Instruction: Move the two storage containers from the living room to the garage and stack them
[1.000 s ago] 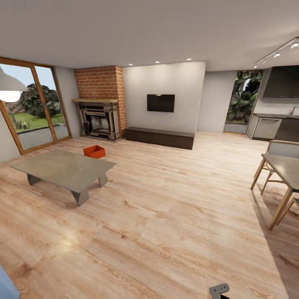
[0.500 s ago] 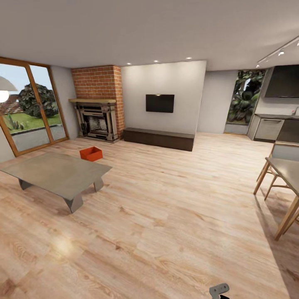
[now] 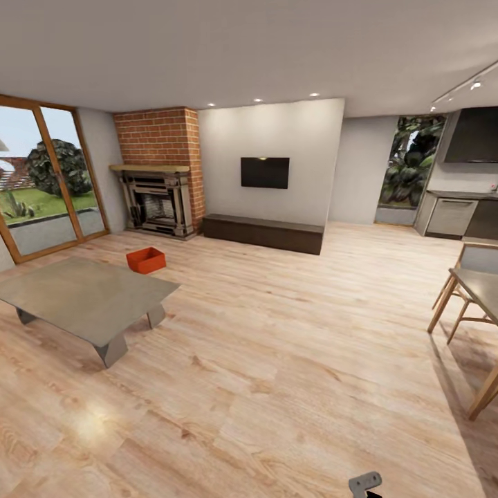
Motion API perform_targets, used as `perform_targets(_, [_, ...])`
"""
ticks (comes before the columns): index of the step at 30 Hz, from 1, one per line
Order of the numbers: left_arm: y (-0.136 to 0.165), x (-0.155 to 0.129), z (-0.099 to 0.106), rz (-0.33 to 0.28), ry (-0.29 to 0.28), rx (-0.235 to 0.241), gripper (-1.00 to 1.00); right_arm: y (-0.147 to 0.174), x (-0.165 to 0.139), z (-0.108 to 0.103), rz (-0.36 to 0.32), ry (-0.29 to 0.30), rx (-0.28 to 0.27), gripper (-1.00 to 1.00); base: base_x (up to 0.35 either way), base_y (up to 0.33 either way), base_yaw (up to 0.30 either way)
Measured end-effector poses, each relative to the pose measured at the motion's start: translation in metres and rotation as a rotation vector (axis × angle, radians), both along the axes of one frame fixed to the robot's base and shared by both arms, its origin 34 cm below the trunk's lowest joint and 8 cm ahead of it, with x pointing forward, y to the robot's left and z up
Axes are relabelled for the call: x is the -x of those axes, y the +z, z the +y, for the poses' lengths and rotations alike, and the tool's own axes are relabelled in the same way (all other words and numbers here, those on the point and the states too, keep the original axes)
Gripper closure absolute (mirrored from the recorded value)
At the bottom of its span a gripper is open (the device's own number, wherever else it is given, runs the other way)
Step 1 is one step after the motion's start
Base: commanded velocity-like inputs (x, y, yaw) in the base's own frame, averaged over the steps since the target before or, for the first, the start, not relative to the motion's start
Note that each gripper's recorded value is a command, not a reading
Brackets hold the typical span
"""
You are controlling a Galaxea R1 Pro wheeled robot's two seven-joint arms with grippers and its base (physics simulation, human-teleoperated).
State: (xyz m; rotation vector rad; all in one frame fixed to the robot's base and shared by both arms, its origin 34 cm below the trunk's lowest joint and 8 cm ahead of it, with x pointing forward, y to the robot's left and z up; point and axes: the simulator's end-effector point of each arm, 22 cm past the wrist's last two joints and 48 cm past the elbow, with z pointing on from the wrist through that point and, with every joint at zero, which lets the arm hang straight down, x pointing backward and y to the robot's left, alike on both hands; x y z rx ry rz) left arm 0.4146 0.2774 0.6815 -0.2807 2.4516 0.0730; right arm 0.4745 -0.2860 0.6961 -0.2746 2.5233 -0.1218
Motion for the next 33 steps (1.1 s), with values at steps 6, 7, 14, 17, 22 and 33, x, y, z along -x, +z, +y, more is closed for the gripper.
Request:
perform_targets(6, [0.0,0.0,0.0,0.0,0.0,0.0,-1.0,0.0,-0.0001,0.0,0.0,0.0,0.0,-1.0,0.328,-0.105,0.0])
perform_targets(7, [0.0,0.0,0.0,0.0,0.0,0.0,-1.0,0.0001,-0.0002,0.0,0.0,0.0,0.0,-1.0,0.328,-0.105,0.0])
perform_targets(14, [0.0,0.0,0.0,0.0,0.0,0.0,-1.0,0.0,0.0,-0.0001,0.0,-0.001,0.0,-1.0,0.328,-0.105,0.0])
perform_targets(17, [0.0,0.0,-0.0001,0.0,0.0,0.0,-1.0,0.0,0.0,-0.0001,0.0,-0.001,0.0,-1.0,0.328,-0.105,0.0])
perform_targets(22, [0.0,0.0,-0.0002,0.0,-0.001,0.001,-1.0,0.0,0.0,-0.0001,0.0,-0.001,0.0,-1.0,0.328,-0.105,0.0])
perform_targets(33, [0.0,0.0,0.0001,0.0,0.0,0.0,-1.0,0.0001,-0.0003,-0.0001,0.0,-0.001,0.0,-1.0,0.328,-0.105,0.0])
